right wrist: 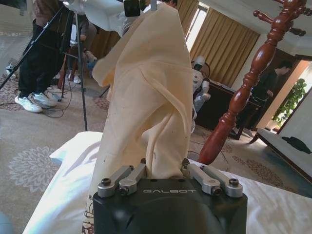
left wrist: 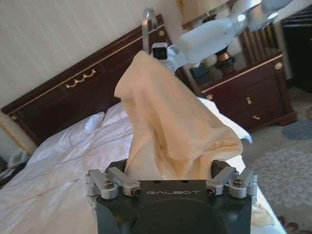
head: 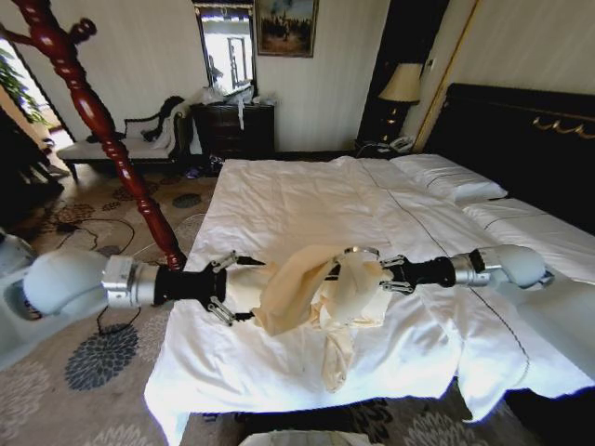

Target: Pick up the clothes from the bed and hang them on the clothes hanger.

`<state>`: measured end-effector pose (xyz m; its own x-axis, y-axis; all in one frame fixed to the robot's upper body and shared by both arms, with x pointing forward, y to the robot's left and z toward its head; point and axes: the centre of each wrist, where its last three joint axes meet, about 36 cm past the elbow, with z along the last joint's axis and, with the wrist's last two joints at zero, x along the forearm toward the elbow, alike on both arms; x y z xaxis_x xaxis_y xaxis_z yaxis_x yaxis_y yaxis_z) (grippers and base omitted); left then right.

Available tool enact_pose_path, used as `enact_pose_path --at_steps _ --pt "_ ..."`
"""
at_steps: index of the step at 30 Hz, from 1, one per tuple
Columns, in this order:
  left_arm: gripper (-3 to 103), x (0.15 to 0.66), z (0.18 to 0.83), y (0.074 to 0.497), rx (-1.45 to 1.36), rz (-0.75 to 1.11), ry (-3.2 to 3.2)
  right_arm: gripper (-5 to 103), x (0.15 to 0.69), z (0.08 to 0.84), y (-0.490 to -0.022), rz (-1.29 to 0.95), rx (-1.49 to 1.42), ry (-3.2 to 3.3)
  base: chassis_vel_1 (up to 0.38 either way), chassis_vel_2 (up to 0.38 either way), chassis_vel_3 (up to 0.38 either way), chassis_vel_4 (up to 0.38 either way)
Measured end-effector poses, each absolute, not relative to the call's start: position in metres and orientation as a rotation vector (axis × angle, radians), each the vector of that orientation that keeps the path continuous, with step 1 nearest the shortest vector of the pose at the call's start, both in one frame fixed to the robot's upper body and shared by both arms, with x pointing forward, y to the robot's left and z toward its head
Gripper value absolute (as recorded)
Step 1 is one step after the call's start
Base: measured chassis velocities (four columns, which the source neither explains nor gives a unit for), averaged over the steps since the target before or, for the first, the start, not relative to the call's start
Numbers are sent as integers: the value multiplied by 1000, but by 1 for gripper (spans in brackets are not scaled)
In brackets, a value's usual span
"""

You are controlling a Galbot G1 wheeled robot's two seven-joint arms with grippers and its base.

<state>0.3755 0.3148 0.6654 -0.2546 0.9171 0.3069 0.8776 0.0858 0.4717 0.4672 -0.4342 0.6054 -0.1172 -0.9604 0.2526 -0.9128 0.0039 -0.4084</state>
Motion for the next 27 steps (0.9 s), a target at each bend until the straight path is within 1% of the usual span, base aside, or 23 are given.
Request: enact_pose_path --at_steps 1,2,3,5,6,10,11,13,14,15,16,17,20,22,24,27 --pt "89 375 664 315 1868 905 2268 20 467 606 -434 -743 -2022 2151 0 0 0 0" --pt "85 376 663 315 1856 919 2272 20 466 608 -433 -751 -2031 2142 0 0 0 0" --pt "74 377 662 317 1844 931 2274 20 465 611 -432 -760 -2039 2131 0 0 0 0" --pt "74 377 662 317 1841 932 2274 20 465 611 -431 -763 -2042 2127 0 0 0 0" --pt "70 379 665 318 1831 931 2273 20 463 613 -429 -769 -2051 2114 0 0 0 0" --pt "66 381 666 320 1844 931 2270 20 462 613 -425 -785 -2070 2092 0 0 0 0" --pt "62 381 664 321 1859 929 2270 20 461 614 -423 -791 -2077 2081 0 0 0 0" --pt "62 382 663 321 1866 927 2269 20 460 615 -422 -793 -2078 2076 0 0 0 0" --pt "51 382 661 322 1883 919 2264 20 460 616 -420 -795 -2080 2067 0 0 0 0" --pt "51 382 660 322 1894 914 2260 20 459 616 -419 -795 -2080 2061 0 0 0 0" --pt "45 383 659 322 1907 909 2254 20 459 618 -418 -795 -2078 2056 0 0 0 0" --pt "45 383 659 322 1907 909 2254 20 459 618 -418 -795 -2078 2056 0 0 0 0" --pt "29 384 657 323 1958 899 2222 20 458 622 -415 -792 -2077 2041 0 0 0 0" --pt "29 384 656 324 1968 897 2216 20 457 623 -415 -790 -2077 2040 0 0 0 0" --pt "20 386 656 325 1975 887 2216 20 457 624 -414 -786 -2078 2037 0 0 0 0" --pt "19 387 655 325 1979 882 2214 20 456 626 -415 -782 -2073 2034 0 0 0 0"
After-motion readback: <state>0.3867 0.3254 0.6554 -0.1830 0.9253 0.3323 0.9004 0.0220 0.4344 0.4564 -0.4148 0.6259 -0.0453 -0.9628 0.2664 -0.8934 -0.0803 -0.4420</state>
